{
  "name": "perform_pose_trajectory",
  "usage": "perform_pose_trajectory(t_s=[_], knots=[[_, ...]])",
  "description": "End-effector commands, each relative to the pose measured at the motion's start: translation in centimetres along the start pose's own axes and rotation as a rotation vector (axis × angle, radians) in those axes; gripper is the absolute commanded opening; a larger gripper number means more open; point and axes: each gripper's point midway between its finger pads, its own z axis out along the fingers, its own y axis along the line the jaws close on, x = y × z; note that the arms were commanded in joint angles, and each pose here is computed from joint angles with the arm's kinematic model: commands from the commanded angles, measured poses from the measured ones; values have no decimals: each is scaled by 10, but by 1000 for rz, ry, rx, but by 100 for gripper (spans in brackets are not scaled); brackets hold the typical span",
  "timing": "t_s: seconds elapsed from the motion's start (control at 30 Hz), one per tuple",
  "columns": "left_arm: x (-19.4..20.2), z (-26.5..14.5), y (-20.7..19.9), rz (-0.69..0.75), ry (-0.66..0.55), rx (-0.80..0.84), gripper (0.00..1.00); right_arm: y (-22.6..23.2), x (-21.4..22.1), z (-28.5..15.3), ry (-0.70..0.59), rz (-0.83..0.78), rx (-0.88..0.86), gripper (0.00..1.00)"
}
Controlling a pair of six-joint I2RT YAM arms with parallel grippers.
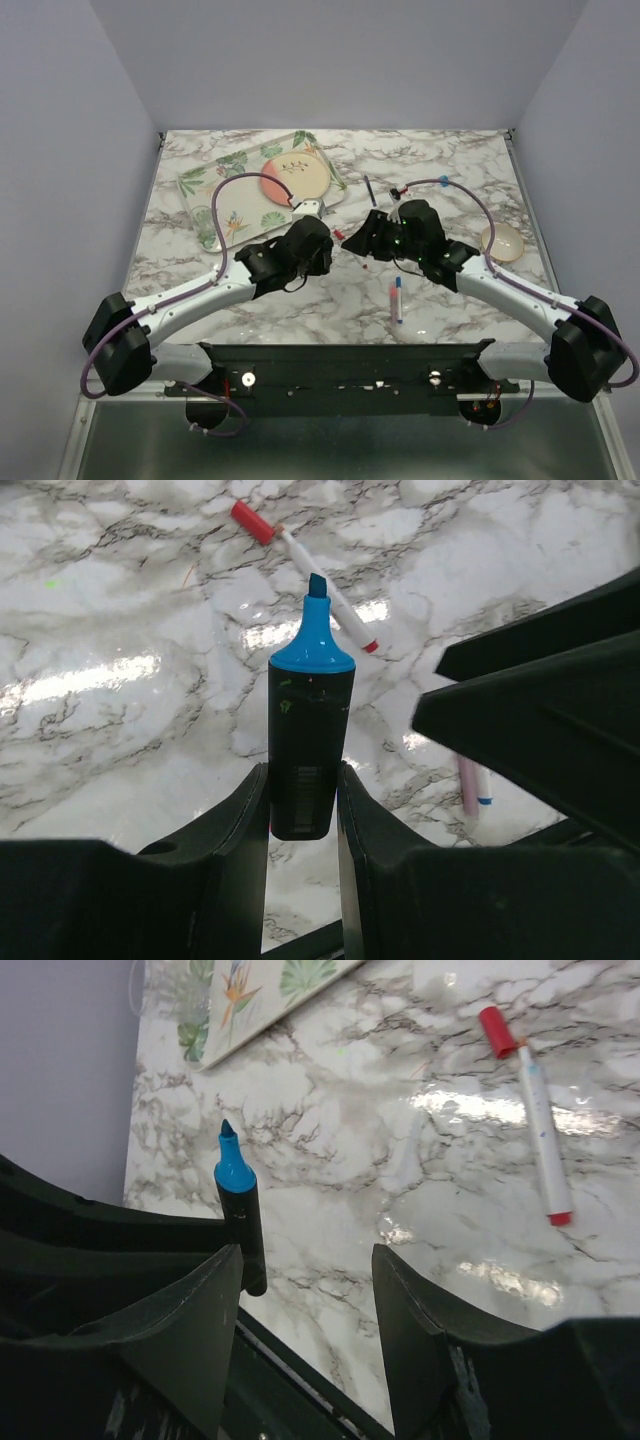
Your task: Insert the pens into the pen caps
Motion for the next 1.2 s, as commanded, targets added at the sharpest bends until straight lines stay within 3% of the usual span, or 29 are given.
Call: perform_pose_trajectory(t_s=[0.0, 0.37, 0.57, 0.63, 0.67, 0.73, 0.77, 0.83, 0.87, 0.9, 1.03, 1.17], knots=[[-16, -13, -23, 37, -84, 140, 0, 45, -6, 8, 40, 30, -201, 62], [-16, -19, -31, 39, -100, 201, 0, 50, -7, 18, 49, 26, -239, 62], [-21, -26, -35, 27, -134, 239, 0, 40, -2, 28, 74, 23, -194, 56], [-22, -28, -37, 30, -140, 255, 0, 40, -4, 28, 70, 8, -194, 42], [-23, -30, -38, 28, -144, 262, 0, 43, -6, 26, 63, 2, -205, 18], [-21, -32, -40, 43, -138, 282, 0, 53, -15, 19, 20, -30, -248, 1], [-18, -35, -45, 53, -122, 314, 7, 58, -18, 15, 3, -51, -273, 1], [-18, -39, -48, 61, -117, 335, 32, 71, -21, 5, -35, -118, -362, 1], [-16, -42, -48, 67, -100, 343, 56, 79, -26, -5, -64, -145, -402, 1], [-19, -48, -52, 76, -101, 364, 62, 80, -21, -11, -58, -164, -435, 1], [-24, -79, -72, 103, -91, 537, 71, 102, -33, -47, -168, -243, -593, 1], [-37, -112, -90, 81, -109, 707, 65, 126, -38, -80, -230, -298, -741, 1]])
